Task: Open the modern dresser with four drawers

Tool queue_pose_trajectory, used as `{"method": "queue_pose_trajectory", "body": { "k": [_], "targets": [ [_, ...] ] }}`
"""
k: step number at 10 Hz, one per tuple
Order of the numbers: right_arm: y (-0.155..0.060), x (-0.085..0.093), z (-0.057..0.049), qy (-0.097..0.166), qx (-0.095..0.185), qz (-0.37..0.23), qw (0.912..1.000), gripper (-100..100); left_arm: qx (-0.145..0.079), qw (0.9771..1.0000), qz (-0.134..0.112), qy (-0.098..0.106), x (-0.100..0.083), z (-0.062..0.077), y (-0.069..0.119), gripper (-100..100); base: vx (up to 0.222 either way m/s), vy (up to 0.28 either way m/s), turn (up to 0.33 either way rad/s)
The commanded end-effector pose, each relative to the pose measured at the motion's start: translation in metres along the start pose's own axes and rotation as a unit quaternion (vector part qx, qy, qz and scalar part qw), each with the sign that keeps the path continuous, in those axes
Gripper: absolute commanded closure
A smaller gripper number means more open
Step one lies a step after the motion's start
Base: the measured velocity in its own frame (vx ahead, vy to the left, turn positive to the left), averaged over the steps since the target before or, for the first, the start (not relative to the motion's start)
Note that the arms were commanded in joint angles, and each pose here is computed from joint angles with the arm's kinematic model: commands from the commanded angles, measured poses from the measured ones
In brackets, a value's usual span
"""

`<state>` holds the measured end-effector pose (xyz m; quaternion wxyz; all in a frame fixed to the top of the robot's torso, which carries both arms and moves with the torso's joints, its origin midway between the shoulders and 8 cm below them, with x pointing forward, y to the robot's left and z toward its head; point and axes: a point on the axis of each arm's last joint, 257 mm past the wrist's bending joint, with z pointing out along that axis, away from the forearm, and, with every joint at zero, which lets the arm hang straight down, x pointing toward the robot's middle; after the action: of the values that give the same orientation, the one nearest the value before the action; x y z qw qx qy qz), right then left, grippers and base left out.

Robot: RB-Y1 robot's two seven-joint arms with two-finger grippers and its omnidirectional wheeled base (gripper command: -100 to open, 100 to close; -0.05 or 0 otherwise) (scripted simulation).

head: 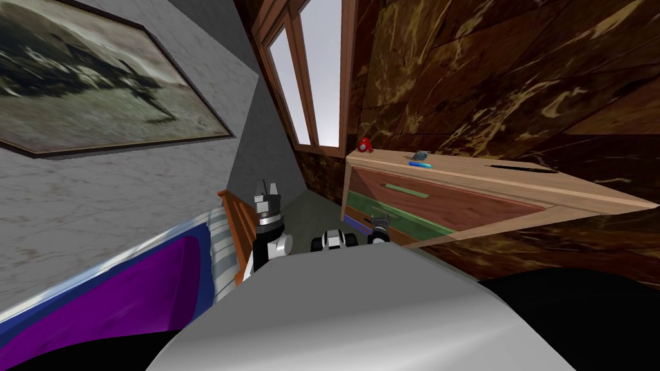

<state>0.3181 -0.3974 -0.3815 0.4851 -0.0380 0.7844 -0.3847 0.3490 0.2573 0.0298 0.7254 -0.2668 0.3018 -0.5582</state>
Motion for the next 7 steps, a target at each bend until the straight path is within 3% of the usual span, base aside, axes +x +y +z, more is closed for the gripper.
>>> {"method": "queue_pose_trajectory", "body": {
  "k": [1, 7],
  "targets": [
    [-0.009, 0.009, -0.003, -0.004, 0.026, -0.059, 0.9979, -100, 0.000, 1.0000, 0.000, 0.000, 0.000, 0.000, 0.000, 0, 0.053, 0.048, 0.053],
    [-0.026, 0.014, -0.009, -0.030, 0.068, -0.159, 0.9844, -100, 0.000, 1.0000, 0.000, 0.000, 0.000, 0.000, 0.000, 0, 0.051, 0.041, 0.031]
  ]
}}
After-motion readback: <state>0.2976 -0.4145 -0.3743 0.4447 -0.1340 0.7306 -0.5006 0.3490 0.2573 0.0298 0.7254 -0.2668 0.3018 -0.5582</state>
